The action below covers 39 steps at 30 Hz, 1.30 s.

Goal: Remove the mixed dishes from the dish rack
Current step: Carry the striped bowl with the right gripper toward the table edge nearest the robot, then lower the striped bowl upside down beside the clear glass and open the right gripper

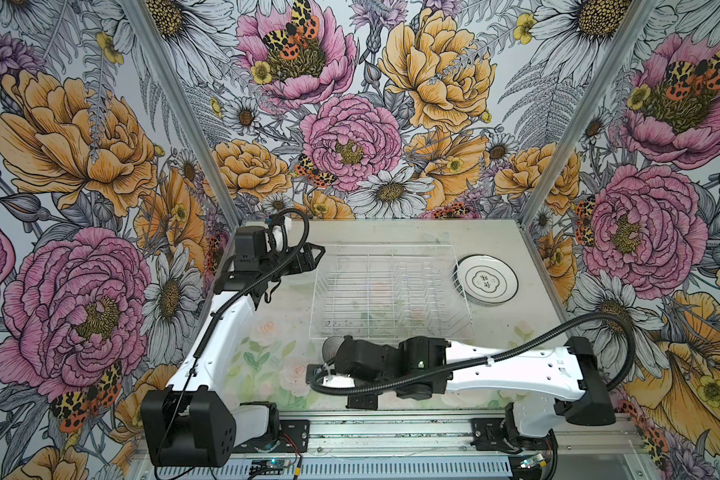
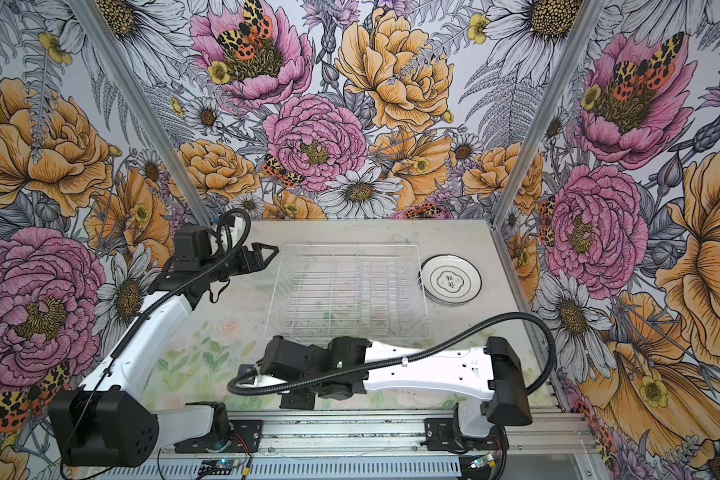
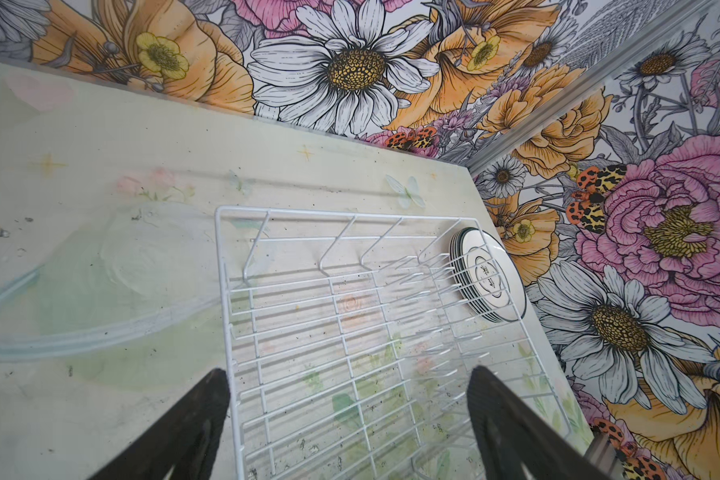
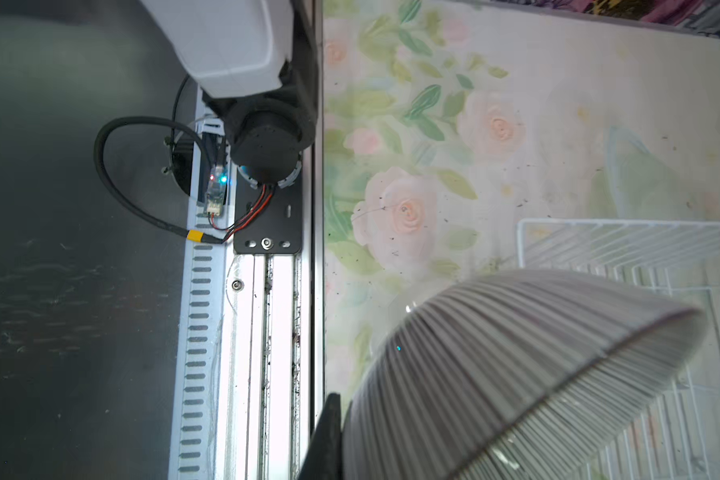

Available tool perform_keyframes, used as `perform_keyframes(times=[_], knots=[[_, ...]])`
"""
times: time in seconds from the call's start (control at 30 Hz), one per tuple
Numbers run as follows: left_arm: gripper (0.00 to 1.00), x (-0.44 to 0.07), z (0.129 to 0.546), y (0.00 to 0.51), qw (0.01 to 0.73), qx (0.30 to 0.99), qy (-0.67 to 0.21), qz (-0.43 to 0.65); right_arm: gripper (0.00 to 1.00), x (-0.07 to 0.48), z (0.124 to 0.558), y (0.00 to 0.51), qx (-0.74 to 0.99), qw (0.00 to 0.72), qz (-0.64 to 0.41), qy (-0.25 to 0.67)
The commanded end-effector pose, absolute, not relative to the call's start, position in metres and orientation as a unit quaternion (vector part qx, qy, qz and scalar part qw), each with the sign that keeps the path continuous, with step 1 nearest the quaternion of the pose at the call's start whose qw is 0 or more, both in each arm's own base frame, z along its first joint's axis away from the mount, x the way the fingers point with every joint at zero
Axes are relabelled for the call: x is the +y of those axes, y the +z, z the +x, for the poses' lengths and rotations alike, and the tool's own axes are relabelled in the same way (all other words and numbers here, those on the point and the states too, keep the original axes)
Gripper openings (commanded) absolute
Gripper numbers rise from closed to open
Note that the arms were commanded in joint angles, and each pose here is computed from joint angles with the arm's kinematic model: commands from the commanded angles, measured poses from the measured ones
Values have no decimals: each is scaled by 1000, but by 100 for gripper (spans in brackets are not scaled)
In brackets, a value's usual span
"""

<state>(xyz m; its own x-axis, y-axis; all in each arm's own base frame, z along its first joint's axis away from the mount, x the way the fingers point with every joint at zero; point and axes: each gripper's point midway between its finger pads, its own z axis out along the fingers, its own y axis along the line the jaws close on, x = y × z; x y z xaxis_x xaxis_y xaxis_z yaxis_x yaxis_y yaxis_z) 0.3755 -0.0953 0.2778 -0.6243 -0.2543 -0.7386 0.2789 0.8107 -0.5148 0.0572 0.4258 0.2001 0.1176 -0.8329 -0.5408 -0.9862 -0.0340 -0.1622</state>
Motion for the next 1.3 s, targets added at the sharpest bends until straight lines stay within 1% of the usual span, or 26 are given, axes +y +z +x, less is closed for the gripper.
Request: perform_keyframes(times=[0.0, 0.27, 0.73, 1.07, 1.27], knots=[[91, -93, 369, 306, 459, 829, -318, 29, 0, 432, 63, 199, 608, 273, -742, 74], [91, -79, 371, 314, 470, 822, -320, 22, 0, 453, 61, 159, 572, 239, -784, 24], [92, -74, 378, 325, 484, 809, -332, 27, 0, 471, 82, 106, 533, 204, -819, -62], [92, -66, 379, 324, 493, 797, -349, 17, 0, 468, 106, 76, 540, 164, -821, -90], [92, -65, 381, 325, 497, 791, -356, 15, 0, 466, 113, 70, 539, 149, -823, -99]])
